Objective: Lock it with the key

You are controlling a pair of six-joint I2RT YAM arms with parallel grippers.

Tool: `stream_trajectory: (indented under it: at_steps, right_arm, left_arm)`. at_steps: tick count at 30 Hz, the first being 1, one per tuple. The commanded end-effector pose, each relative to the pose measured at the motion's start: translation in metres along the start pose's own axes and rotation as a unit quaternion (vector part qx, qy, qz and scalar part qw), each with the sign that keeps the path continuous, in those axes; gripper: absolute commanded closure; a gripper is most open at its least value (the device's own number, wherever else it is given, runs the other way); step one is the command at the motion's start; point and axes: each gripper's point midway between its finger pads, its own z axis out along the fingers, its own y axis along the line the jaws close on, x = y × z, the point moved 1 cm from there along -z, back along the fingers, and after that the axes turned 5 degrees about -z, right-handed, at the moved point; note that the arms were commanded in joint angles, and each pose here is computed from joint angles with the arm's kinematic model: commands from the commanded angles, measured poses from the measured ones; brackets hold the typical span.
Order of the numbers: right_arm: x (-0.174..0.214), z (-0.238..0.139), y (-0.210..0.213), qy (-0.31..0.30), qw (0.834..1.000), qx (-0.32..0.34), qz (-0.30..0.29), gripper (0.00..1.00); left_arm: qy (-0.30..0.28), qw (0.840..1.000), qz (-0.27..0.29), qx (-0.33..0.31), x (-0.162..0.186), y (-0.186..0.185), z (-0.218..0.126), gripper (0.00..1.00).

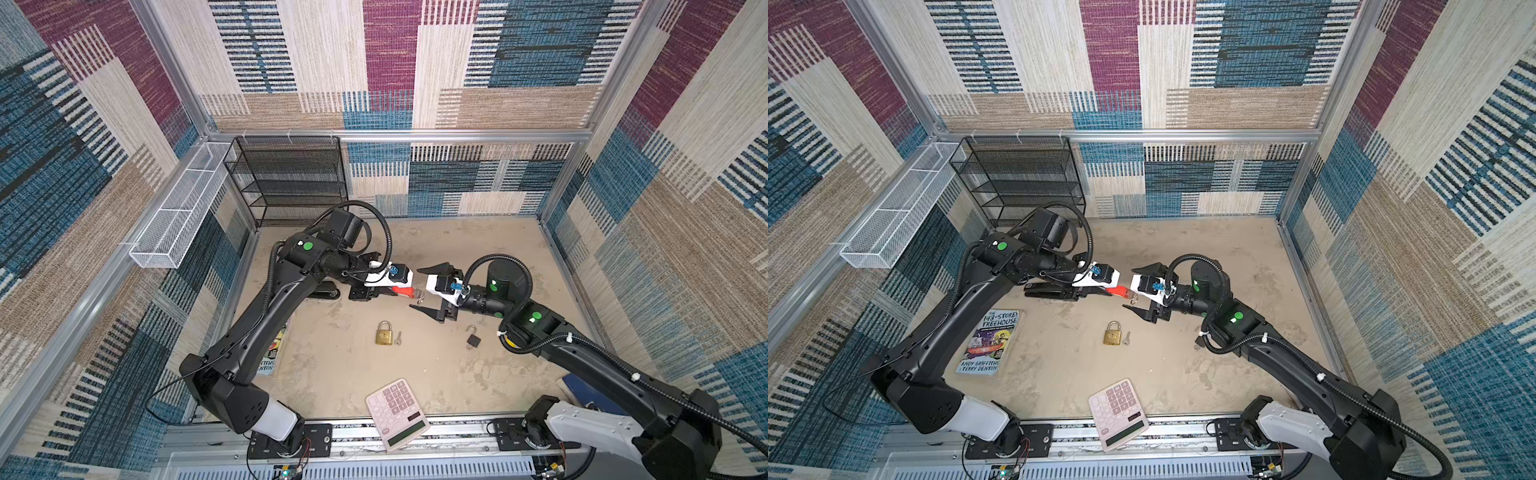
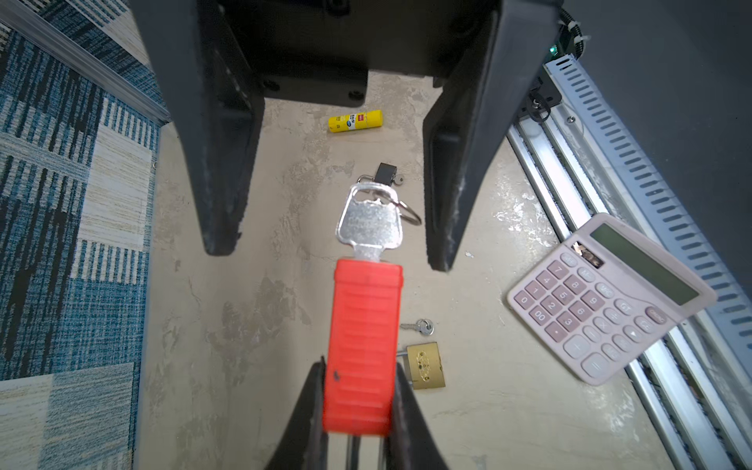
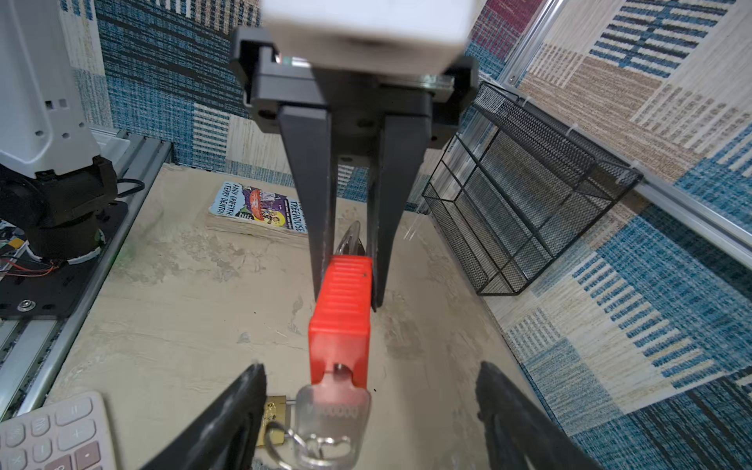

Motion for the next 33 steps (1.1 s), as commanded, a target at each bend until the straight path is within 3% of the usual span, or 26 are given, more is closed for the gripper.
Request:
stream_trajectory:
  at_steps: [1,9,27,33]
  right_arm:
    - [-0.016,0.004,-0.006,-0.031,0.999,0.005,-0.016,0.23]
    - [-0.018,0.013,-0.001,-0.035,0.999,-0.021,0.005,0.45]
    - [-0.007,0.02,0.008,-0.019,0.998,-0.049,0.022,0.65]
    - [-0.008,0.021,0.008,-0.02,0.998,-0.05,0.028,0.77]
  left_arm:
    - [-0.006,1.0,-0.01,0.008,-0.001,-0.007,-0.003,1.0]
    - [-0.004,1.0,-0.008,0.008,0.001,-0.007,-0.003,1.0]
    - [-0.005,1.0,-0.009,0.007,0.002,-0.006,-0.004,1.0]
    - [-0.007,1.0,-0.01,0.009,0.002,-0.006,-0.003,1.0]
